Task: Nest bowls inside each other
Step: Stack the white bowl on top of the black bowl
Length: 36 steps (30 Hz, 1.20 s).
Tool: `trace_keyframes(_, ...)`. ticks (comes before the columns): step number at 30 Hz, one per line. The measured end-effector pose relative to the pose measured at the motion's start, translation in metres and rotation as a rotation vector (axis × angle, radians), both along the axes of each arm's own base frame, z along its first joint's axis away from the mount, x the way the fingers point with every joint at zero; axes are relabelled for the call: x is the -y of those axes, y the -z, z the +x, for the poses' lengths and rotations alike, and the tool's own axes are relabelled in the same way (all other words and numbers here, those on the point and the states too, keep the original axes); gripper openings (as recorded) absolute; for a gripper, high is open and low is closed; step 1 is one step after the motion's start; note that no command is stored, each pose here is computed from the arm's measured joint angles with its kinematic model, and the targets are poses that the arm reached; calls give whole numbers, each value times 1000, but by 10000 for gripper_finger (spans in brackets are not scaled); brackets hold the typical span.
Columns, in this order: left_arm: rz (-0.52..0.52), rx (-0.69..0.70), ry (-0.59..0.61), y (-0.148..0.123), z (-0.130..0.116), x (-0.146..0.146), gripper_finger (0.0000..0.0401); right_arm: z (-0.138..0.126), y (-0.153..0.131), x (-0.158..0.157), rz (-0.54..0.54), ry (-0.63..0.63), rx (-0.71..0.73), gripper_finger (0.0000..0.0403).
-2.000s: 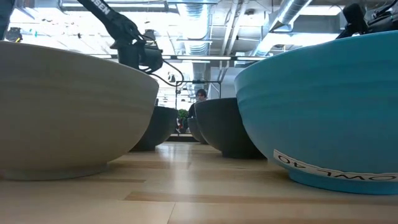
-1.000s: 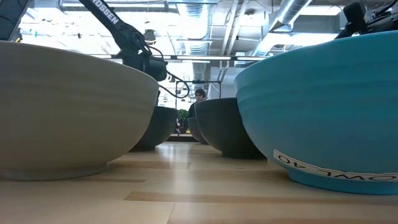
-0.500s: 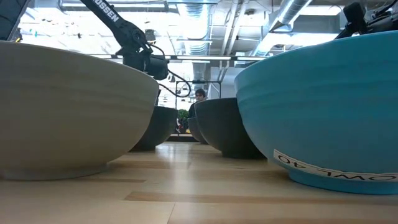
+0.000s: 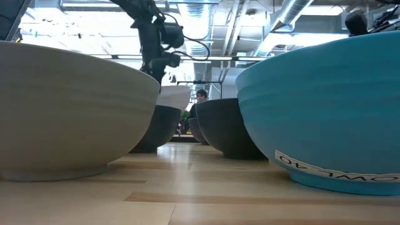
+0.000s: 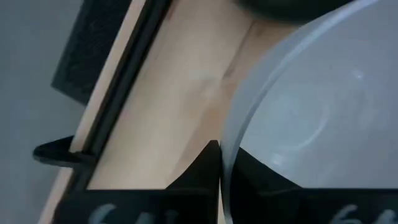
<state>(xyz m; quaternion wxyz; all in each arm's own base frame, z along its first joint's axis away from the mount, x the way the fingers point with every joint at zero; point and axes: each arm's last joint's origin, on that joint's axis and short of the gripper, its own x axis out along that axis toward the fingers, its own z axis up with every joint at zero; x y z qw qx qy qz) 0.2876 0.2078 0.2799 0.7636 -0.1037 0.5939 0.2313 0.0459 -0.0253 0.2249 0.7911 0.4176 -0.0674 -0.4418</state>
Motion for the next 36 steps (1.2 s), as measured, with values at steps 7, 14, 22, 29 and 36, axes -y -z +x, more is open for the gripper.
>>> trace_keyframes(7,-155,-194,85,-3,4,52,0,-1,3,-1,19,-14,-21,240)
trace_keyframes(14,-239,-125,179,-3,27,97,0,-1,3,-1,13,-17,-30,240)
trace_keyframes(22,-285,-193,157,20,28,122,0,0,3,-1,18,-41,-34,240)
trace_keyframes(29,-307,-171,167,48,33,141,0,0,3,-2,29,-79,-37,240)
trace_keyframes(36,-261,-101,172,48,43,149,9,1,3,-2,25,-95,-46,240)
